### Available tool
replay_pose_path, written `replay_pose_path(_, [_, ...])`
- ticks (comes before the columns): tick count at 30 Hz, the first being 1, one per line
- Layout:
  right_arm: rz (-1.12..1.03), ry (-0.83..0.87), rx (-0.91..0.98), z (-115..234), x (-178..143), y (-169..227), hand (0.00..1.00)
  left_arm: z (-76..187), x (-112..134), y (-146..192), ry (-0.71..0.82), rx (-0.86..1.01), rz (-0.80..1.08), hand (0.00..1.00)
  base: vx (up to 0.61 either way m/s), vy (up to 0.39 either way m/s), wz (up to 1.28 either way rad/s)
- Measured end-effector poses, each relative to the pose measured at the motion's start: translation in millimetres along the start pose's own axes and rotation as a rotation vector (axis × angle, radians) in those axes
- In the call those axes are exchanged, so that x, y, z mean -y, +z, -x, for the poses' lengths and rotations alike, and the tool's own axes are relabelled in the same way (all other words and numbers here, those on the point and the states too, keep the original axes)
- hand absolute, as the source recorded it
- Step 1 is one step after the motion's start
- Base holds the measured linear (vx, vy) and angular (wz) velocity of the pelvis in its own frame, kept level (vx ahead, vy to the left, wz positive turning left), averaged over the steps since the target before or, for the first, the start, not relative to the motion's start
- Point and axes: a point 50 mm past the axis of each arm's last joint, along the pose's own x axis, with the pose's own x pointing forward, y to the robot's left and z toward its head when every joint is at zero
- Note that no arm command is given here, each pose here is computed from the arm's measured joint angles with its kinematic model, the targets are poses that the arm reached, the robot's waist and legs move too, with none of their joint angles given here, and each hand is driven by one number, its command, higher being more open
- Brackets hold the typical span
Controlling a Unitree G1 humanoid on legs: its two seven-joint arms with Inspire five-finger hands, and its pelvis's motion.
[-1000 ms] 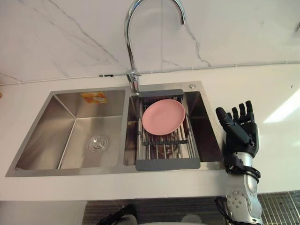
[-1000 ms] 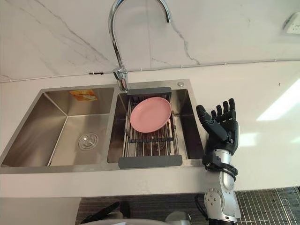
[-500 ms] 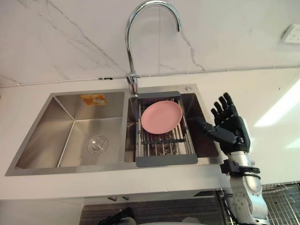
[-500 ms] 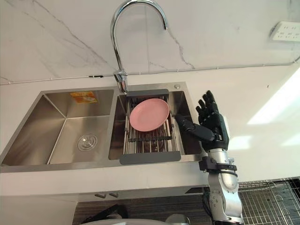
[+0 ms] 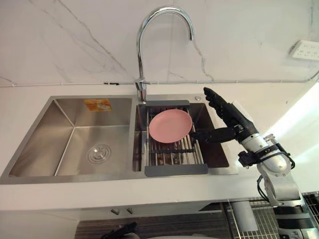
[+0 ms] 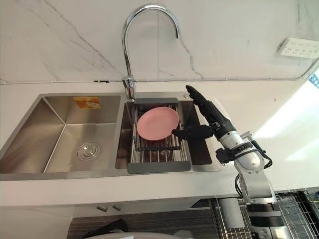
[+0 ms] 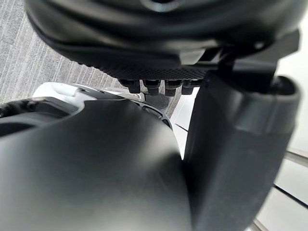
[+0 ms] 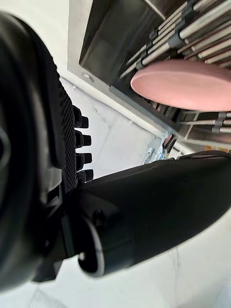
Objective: Walk over to the sink, pick up the cup, carry it to the dishwasher, place the cup inside the dishwasher, then close the dishwasher door
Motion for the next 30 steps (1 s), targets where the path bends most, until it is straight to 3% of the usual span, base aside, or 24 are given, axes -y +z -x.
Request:
replay_pose_path(15, [0.126,0.058,-0.224,-14.6,-5.6,-37.7,1.00,0.7,2.4,6.3,0.002,0.015,-0.053,1.00,-0.01,-0.003,0.07])
replay_pose_path(23, [0.234,0.100,-0.239,-16.5,-13.1,-44.4,1.00,1.3,3.1,11.2,0.008,0.032,-0.097,1.00,-0.02,-0.005,0.09])
replay_pose_path(30, [0.395,0.020,-0.201,-22.8,-10.4,-39.3,1.00,1.6,2.9,12.9,0.014,0.036,-0.119,1.00,0.00,0.000,0.00])
